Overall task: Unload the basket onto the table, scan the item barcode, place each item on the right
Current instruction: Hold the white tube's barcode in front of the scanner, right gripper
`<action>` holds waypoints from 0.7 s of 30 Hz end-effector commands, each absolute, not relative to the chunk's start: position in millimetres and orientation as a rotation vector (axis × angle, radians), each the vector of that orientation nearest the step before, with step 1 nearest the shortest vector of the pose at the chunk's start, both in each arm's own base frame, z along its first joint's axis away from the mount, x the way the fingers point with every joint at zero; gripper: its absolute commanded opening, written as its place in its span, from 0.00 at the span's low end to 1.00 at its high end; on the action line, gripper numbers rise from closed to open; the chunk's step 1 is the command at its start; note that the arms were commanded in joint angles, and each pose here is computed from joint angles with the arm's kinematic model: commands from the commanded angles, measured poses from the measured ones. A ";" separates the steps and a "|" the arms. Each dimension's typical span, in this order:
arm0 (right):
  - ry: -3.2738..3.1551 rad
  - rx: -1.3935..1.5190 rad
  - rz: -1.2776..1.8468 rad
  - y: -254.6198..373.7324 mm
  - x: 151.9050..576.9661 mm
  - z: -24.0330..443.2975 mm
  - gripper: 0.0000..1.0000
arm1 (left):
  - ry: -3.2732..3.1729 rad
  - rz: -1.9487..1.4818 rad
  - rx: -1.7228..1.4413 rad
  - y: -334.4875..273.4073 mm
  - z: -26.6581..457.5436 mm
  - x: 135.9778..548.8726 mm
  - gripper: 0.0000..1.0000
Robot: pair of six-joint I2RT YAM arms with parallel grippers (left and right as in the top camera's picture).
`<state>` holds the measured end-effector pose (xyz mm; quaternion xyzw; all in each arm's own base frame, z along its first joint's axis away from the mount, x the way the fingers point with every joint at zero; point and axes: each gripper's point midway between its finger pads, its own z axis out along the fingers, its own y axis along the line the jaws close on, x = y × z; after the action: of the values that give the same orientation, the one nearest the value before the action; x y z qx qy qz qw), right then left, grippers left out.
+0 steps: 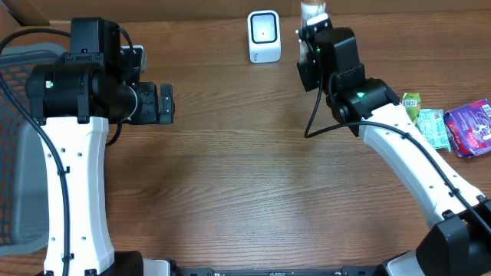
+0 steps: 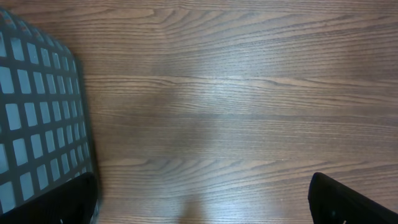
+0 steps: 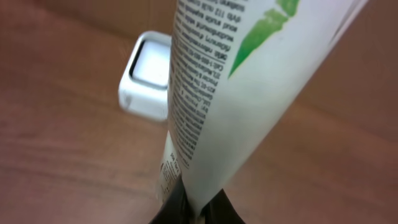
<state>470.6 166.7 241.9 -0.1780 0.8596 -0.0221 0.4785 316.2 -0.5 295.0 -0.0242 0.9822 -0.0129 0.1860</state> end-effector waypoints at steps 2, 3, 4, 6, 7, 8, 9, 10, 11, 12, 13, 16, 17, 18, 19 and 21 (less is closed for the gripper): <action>1.965 -0.475 -0.181 162.9 490.2 281.3 0.03 | 2.770 -0.039 -0.041 -0.4 293.8 318.5 1.00; 1.952 -0.476 -0.208 162.4 495.1 283.8 0.03 | 2.770 -0.039 -0.041 -0.4 293.8 318.5 1.00; 1.942 -0.476 -0.237 161.3 499.1 286.3 0.03 | 2.770 -0.039 -0.041 -0.4 293.8 318.5 0.99; 1.921 -0.496 -0.301 160.3 509.7 286.0 0.03 | 2.770 -0.039 -0.041 -0.5 293.8 318.5 1.00; 1.913 -0.504 -0.326 160.1 514.4 284.3 0.03 | 2.770 -0.039 -0.041 -0.4 293.8 318.5 1.00; 1.903 -0.513 -0.351 160.1 519.5 281.7 0.04 | 2.770 -0.039 -0.041 -0.4 293.8 318.5 0.99; 1.893 -0.528 -0.375 160.6 524.3 278.2 0.04 | 2.770 -0.039 -0.041 -0.4 293.8 318.5 0.99; 1.884 -0.544 -0.401 161.4 529.6 273.0 0.04 | 2.770 -0.039 -0.041 -0.4 293.8 318.5 0.99; 1.878 -0.557 -0.423 161.9 534.1 268.2 0.03 | 2.769 -0.039 -0.041 -0.4 293.8 318.6 0.99; 1.869 -0.564 -0.450 161.8 539.6 263.1 0.04 | 2.770 -0.039 -0.041 -0.4 293.8 318.5 1.00; 1.861 -0.567 -0.476 161.4 544.4 258.9 0.04 | 2.770 -0.039 -0.041 -0.4 293.7 318.5 1.00; 1.802 -0.583 -0.559 162.5 562.3 249.9 0.04 | 2.769 -0.039 -0.041 -0.4 293.8 318.6 1.00; 1.780 -0.595 -0.582 163.9 567.7 246.9 0.04 | 2.770 -0.039 -0.041 -0.4 293.8 318.5 1.00; 1.754 -0.596 -0.611 165.1 573.6 244.5 0.04 | 2.769 -0.039 -0.041 -0.4 293.8 318.6 1.00; 1.732 -0.595 -0.641 165.7 577.9 242.8 0.04 | 2.770 -0.039 -0.041 -0.4 293.8 318.5 1.00; 1.695 -0.626 -0.704 169.8 584.9 234.8 0.04 | 2.770 -0.039 -0.041 -0.4 293.8 318.5 1.00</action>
<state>576.4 169.1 210.3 -0.2569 0.7552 -0.2389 0.5537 316.3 -0.5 295.1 -0.0242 0.9821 -0.0127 0.1862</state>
